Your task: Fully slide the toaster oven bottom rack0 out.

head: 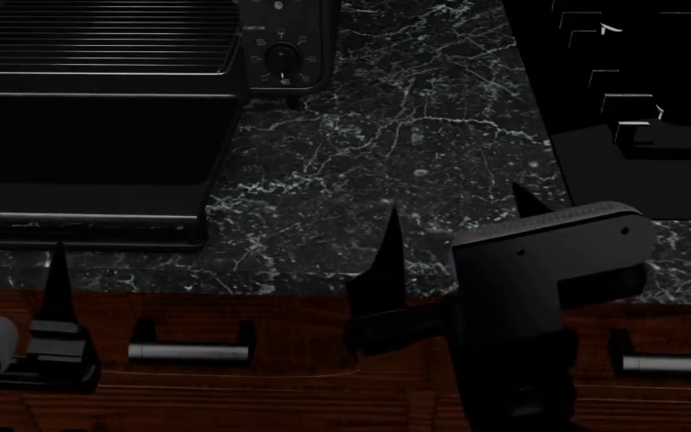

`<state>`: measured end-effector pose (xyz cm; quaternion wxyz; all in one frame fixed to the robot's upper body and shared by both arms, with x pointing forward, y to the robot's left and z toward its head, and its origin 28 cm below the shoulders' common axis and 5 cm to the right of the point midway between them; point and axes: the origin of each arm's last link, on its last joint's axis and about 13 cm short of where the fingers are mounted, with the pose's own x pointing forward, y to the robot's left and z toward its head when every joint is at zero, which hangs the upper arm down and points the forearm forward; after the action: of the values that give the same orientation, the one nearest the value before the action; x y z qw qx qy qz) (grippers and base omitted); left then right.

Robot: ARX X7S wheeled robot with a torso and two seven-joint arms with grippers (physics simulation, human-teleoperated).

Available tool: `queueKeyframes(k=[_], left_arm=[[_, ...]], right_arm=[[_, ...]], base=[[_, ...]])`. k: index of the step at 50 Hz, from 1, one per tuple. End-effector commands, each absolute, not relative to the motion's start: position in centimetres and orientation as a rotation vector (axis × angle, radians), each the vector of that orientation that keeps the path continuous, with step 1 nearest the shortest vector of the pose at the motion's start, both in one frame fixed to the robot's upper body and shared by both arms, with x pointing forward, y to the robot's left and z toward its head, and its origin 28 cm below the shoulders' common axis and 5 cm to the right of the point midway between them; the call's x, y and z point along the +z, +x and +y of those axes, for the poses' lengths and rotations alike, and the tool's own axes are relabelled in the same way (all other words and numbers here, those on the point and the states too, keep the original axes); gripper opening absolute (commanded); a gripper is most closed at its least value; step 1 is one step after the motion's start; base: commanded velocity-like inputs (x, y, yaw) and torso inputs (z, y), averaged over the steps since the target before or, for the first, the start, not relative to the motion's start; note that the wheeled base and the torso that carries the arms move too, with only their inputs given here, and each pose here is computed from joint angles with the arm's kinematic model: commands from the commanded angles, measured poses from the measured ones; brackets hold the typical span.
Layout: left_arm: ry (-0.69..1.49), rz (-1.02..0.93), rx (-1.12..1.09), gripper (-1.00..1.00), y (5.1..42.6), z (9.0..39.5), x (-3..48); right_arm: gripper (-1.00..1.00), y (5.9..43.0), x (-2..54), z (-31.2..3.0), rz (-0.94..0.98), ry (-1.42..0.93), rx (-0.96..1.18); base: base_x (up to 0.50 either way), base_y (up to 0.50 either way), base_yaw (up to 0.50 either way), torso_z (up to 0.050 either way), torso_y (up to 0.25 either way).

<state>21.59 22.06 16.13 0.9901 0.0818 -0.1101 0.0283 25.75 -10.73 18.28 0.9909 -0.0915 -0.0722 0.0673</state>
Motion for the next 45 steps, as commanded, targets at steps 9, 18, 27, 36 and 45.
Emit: queueKeyframes(k=[9, 18, 27, 36, 45], left_arm=[[0.163, -0.230, 0.046, 1.00, 21.23, 21.98, 15.97], [0.164, -0.227, 0.045, 1.00, 21.64, 22.05, 15.91], [0.167, -0.228, 0.047, 1.00, 21.73, 22.05, 15.90], [0.170, -0.223, 0.040, 1.00, 21.58, 21.97, 16.02], [0.171, -0.206, 0.031, 1.00, 21.93, 21.81, 16.21]], right_arm=[[1.00, 25.22, 17.58, -10.72, -0.141, -0.172, 0.127], [1.00, 25.54, 17.70, -10.72, -0.146, -0.181, 0.120], [1.00, 25.60, 17.75, -10.67, -0.148, -0.184, 0.121], [1.00, 25.47, 17.79, -10.66, -0.153, -0.187, 0.127], [1.00, 25.42, 17.83, -10.79, -0.153, -0.184, 0.125]], base=[[0.02, 0.16, 0.00, 0.000, 0.000], [0.10, 0.50, 0.00, 0.000, 0.000], [0.11, 0.46, 0.00, 0.000, 0.000], [0.38, 0.03, 0.00, 0.000, 0.000], [0.22, 0.00, 0.00, 0.000, 0.000]])
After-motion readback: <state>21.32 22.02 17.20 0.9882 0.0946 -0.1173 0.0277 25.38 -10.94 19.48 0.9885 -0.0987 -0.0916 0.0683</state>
